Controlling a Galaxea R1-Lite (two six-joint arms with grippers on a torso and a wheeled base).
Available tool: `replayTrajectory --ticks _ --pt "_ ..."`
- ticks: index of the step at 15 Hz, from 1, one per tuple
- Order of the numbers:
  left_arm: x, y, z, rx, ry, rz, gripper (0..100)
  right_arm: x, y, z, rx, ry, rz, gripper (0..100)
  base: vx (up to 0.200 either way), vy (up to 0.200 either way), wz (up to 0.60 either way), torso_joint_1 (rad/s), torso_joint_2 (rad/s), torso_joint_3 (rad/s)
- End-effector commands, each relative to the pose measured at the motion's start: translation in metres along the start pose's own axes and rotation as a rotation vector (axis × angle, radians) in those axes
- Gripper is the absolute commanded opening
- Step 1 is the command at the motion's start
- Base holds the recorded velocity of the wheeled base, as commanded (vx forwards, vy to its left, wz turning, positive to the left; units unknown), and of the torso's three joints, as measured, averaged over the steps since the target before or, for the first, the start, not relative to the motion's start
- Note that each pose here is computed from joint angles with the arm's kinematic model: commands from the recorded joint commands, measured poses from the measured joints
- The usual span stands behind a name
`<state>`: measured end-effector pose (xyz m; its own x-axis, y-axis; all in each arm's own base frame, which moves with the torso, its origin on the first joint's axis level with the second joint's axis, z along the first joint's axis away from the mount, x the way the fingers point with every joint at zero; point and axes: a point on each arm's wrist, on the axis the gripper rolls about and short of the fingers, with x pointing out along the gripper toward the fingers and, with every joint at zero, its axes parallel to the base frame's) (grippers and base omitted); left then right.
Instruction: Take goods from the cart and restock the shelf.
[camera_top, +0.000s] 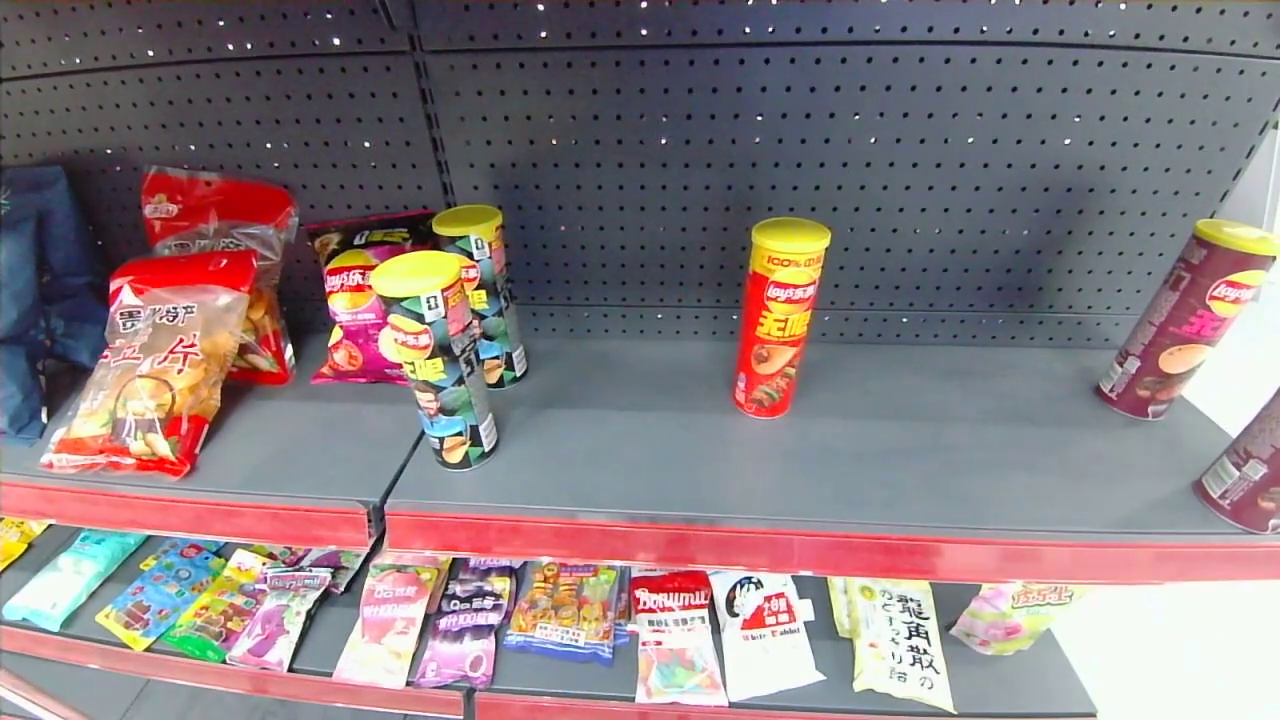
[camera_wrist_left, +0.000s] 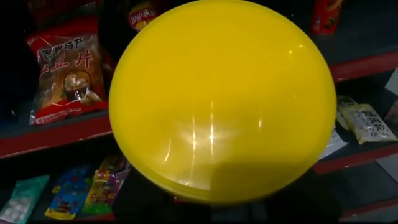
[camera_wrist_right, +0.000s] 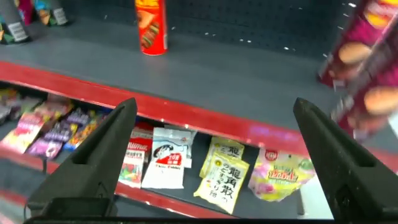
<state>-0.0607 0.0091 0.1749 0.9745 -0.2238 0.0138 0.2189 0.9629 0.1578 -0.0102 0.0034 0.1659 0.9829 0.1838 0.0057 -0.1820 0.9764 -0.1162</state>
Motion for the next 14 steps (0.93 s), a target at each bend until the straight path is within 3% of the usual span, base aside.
replayTrajectory --ticks 1,2,4,7,11,14 --pt "0.002 0.000 0.000 0.000 0.011 0.011 0 0.113 -0.018 0.064 -0.037 0.173 0.169 100 0.000 0.000 0.00 0.000 0.00 0.000" --pt "0.003 0.001 0.001 0.000 0.013 0.034 0 0.138 -0.008 0.066 -0.041 0.177 0.264 100 0.000 0.000 0.00 0.000 0.00 0.000" --pt "0.005 0.003 0.004 -0.012 -0.001 0.072 0 0.178 0.000 0.052 -0.040 0.226 0.287 100 0.000 0.000 0.00 0.000 0.00 0.000" --pt "0.006 0.004 0.006 -0.012 0.000 0.123 0 0.247 0.008 0.039 -0.028 0.232 0.327 100 0.000 0.000 0.00 0.000 0.00 0.000" --pt "0.008 0.005 0.006 -0.007 0.013 0.135 0 0.300 0.021 0.041 -0.010 0.233 0.392 100 0.000 0.000 0.00 0.000 0.00 0.000" --pt "0.011 0.005 0.007 -0.009 0.026 0.131 0 0.323 0.052 0.044 0.000 0.218 0.478 100 0.000 0.000 0.00 0.000 0.00 0.000"
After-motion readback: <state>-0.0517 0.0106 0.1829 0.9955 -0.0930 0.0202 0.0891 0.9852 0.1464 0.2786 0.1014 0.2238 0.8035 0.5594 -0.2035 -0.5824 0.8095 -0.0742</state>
